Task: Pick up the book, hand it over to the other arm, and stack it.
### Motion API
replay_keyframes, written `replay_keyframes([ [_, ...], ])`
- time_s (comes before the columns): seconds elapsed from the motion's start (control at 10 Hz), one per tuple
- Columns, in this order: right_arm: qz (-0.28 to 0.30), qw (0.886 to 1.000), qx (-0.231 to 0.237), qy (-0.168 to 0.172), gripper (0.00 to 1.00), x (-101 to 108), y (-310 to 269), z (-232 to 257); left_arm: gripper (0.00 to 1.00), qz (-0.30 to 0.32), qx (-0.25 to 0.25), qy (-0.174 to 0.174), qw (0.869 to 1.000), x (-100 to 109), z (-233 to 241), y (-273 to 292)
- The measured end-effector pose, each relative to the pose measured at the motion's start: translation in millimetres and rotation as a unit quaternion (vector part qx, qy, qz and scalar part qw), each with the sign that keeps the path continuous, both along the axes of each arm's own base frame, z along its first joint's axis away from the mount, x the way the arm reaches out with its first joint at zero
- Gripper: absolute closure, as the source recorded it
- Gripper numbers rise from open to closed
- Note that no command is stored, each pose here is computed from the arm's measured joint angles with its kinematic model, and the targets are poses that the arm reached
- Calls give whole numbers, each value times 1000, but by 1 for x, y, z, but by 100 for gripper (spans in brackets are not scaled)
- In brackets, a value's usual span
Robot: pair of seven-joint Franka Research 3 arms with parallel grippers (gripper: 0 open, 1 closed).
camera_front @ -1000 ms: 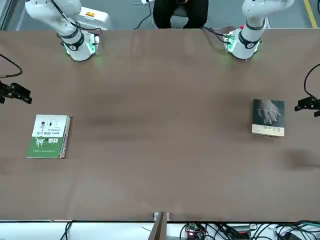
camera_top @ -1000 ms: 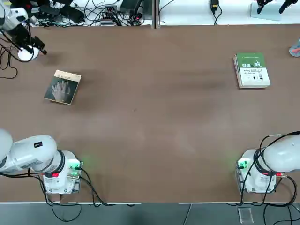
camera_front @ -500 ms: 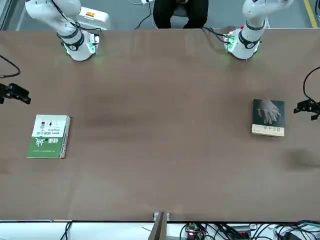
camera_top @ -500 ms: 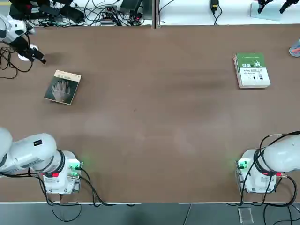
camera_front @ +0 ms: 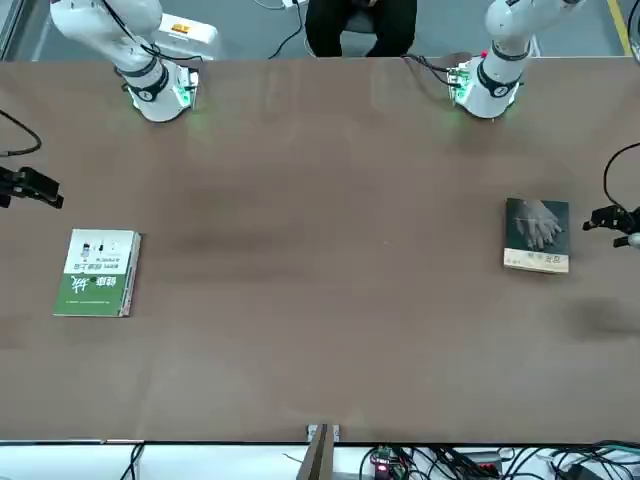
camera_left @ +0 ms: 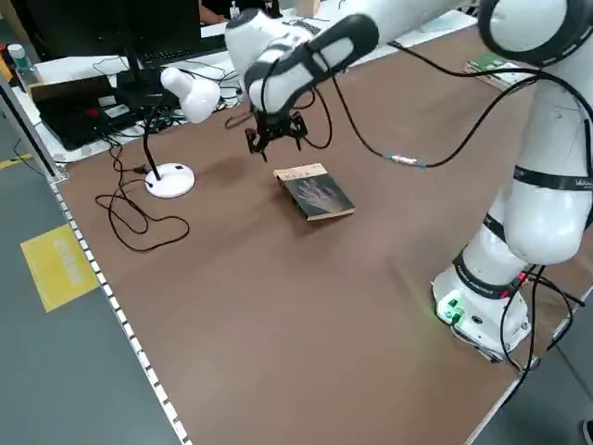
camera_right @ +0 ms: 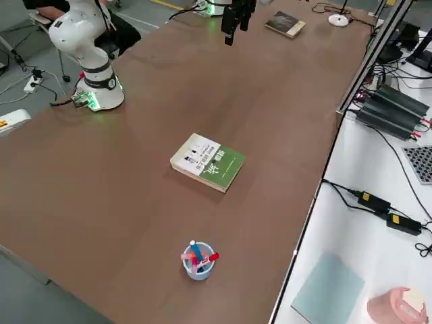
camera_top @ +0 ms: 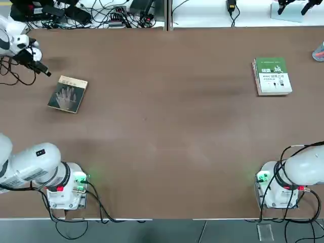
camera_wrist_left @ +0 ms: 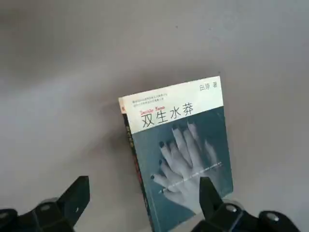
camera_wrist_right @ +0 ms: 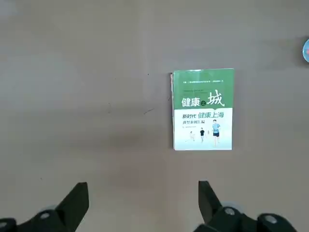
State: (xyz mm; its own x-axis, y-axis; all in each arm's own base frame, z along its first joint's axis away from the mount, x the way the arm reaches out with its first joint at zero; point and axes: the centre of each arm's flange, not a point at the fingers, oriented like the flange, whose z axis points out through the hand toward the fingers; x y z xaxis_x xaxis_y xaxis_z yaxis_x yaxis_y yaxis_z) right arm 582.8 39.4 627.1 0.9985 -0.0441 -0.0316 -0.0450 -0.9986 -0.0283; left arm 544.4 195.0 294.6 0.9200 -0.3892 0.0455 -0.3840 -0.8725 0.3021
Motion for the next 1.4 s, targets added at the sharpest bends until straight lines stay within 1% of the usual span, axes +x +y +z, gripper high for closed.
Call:
replay_keyframes([
  [0.3, -5, 1000, 1, -2, 0, 1, -6, 0, 0, 4, -31, 6, 1000, -6, -33, 14],
  [0.6, -2, 1000, 3, -2, 0, 1, -3, 0, 0, -8, -58, 2, 998, -11, -56, 23],
  [1.1, 1, 1000, 3, -2, 0, 1, 0, 0, 0, -6, -78, 6, 997, -15, -82, 34],
  [1.4, 1, 1000, 3, -2, 0, 1, 0, 0, 1, -15, -94, -2, 995, -16, -94, 36],
])
